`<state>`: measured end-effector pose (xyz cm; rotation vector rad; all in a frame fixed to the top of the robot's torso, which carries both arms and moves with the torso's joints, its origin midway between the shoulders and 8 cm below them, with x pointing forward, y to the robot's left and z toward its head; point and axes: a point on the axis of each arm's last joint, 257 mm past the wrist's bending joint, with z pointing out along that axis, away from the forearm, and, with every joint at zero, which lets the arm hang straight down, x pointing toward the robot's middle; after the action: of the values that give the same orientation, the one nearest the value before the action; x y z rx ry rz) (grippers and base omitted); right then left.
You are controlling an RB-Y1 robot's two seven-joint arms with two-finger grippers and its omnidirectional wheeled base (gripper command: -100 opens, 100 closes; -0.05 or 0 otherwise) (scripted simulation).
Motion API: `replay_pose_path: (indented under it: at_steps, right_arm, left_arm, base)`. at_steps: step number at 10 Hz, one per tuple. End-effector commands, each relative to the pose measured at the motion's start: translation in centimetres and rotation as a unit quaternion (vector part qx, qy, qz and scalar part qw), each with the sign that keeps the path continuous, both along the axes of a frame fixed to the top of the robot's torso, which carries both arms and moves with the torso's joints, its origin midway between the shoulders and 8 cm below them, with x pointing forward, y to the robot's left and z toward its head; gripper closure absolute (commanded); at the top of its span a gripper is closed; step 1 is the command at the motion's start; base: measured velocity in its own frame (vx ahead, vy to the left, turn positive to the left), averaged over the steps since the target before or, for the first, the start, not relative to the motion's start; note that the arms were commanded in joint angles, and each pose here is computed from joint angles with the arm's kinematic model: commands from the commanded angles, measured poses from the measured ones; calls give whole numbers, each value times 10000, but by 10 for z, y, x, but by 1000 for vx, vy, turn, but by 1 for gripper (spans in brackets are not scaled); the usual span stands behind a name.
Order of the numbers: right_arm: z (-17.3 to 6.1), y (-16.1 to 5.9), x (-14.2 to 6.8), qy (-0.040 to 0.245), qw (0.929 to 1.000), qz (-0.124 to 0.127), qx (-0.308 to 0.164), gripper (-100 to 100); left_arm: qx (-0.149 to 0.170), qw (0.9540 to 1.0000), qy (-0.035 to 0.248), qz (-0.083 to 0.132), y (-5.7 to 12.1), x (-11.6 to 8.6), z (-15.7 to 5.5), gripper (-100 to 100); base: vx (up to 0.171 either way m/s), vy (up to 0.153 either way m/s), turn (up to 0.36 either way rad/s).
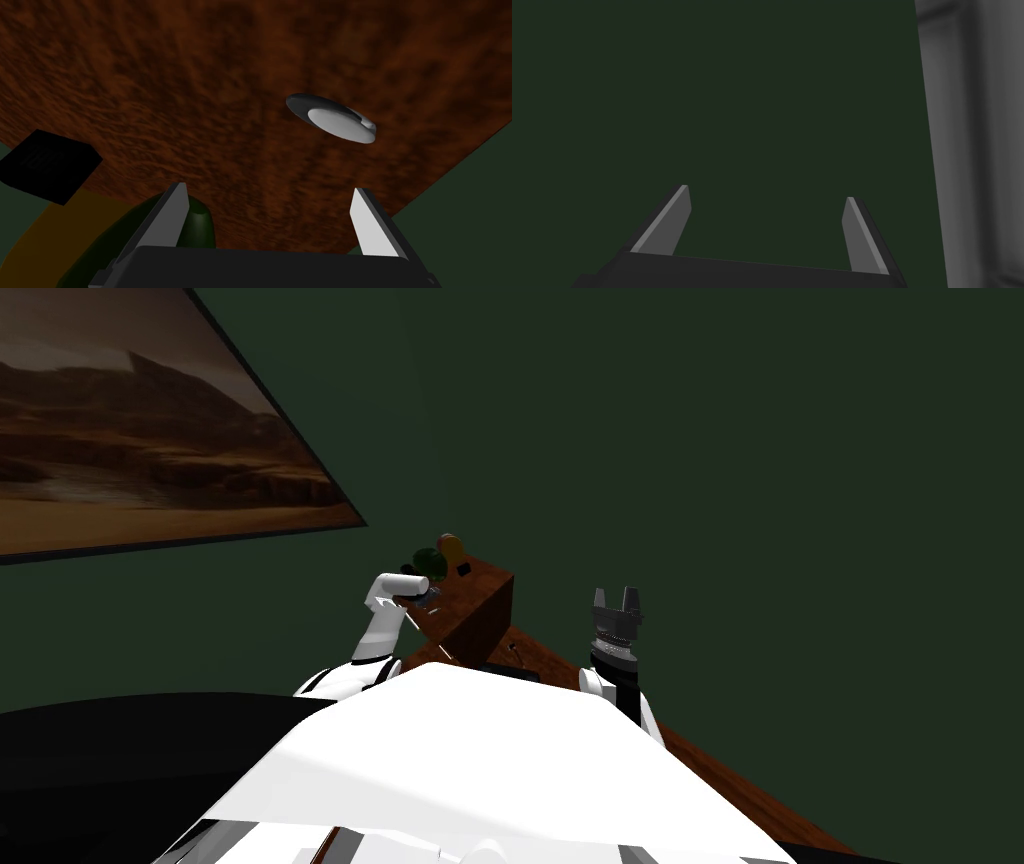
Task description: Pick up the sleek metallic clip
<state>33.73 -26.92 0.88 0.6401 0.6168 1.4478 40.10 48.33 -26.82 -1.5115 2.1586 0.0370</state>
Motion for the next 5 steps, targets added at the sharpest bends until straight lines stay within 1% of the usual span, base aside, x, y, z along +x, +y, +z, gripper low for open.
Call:
replay_pose_path:
  at_steps: [1,2,3,4,5]
  right_arm:
    - [0,0,0,0,10000,0,0,0]
    - [0,0,0,0,10000,0,0,0]
    - [0,0,0,0,10000,0,0,0]
    - [0,0,0,0,10000,0,0,0]
    - [0,0,0,0,10000,0,0,0]
  left_arm:
    - [-54,9998,206,19,1,-10,-5,-100]
    - [-116,9990,428,32,4,-20,-10,-100]
    - [-134,9987,486,44,3,-23,-11,-100]
    - [-200,9973,698,57,5,-34,-16,-100]
    - [-215,9969,748,67,4,-36,-16,-100]
  base:
    - [46,-4,-12]
    - [49,-12,-28]
    - [38,-7,-11]
    - [41,-6,-21]
    - [16,-9,6]
